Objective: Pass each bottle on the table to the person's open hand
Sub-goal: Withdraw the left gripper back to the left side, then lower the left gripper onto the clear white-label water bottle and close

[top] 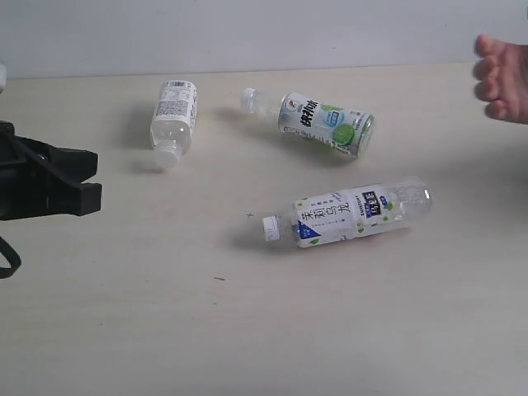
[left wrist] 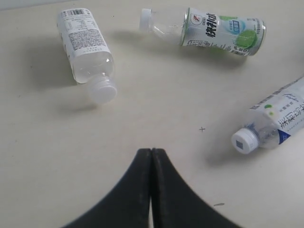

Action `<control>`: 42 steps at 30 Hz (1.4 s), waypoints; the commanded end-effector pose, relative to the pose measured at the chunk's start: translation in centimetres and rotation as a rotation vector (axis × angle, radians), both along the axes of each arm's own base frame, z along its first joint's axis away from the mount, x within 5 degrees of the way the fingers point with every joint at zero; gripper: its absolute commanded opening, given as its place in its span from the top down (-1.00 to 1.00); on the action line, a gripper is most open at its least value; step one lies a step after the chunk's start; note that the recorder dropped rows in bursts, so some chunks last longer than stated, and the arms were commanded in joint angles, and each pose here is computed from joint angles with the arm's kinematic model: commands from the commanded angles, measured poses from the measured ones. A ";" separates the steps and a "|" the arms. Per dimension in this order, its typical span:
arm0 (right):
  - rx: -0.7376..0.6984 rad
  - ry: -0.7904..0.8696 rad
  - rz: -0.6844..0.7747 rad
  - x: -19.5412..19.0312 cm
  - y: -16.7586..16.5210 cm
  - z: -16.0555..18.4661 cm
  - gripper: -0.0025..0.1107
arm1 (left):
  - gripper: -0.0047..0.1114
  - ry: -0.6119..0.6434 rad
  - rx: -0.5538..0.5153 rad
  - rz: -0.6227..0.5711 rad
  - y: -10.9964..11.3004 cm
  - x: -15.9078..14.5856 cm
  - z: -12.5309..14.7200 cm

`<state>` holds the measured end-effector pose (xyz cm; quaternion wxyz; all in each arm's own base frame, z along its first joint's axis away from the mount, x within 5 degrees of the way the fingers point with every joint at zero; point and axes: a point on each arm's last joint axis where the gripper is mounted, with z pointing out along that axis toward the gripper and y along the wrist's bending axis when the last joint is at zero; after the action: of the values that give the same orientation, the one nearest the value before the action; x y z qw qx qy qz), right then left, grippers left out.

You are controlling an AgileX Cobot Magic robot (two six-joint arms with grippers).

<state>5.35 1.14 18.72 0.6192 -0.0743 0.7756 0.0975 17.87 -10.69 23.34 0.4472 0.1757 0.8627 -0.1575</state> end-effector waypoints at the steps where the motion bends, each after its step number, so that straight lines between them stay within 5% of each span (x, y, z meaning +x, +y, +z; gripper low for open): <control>1: 0.000 -0.005 -0.005 0.0 0.0 -0.1 0.96 | 0.92 -0.033 -0.020 0.002 0.0 0.1 0.4; 18: 0.000 -0.005 -0.005 0.0 0.0 -0.1 0.96 | 0.90 0.072 -0.023 0.035 -4.1 6.9 8.1; 25: -0.001 -0.003 -0.006 0.0 0.0 -0.1 0.96 | 0.35 0.111 -0.016 0.091 -6.1 13.4 10.4; 30: -0.001 -0.003 -0.006 0.0 0.0 -0.1 0.96 | 0.27 0.250 0.045 0.181 -5.8 19.7 9.2; 35: -0.001 -0.003 -0.006 0.0 0.0 -0.1 0.96 | -0.44 0.318 0.089 0.189 -7.2 24.3 5.8; 42: 0.000 -0.003 -0.004 0.0 0.0 -0.1 0.96 | -0.45 0.359 0.119 0.200 -8.4 28.5 1.1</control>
<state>5.35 1.14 18.72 0.6192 -0.0743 0.7756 0.0975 45.26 -19.12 25.38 0.2919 0.0890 0.9478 -0.0923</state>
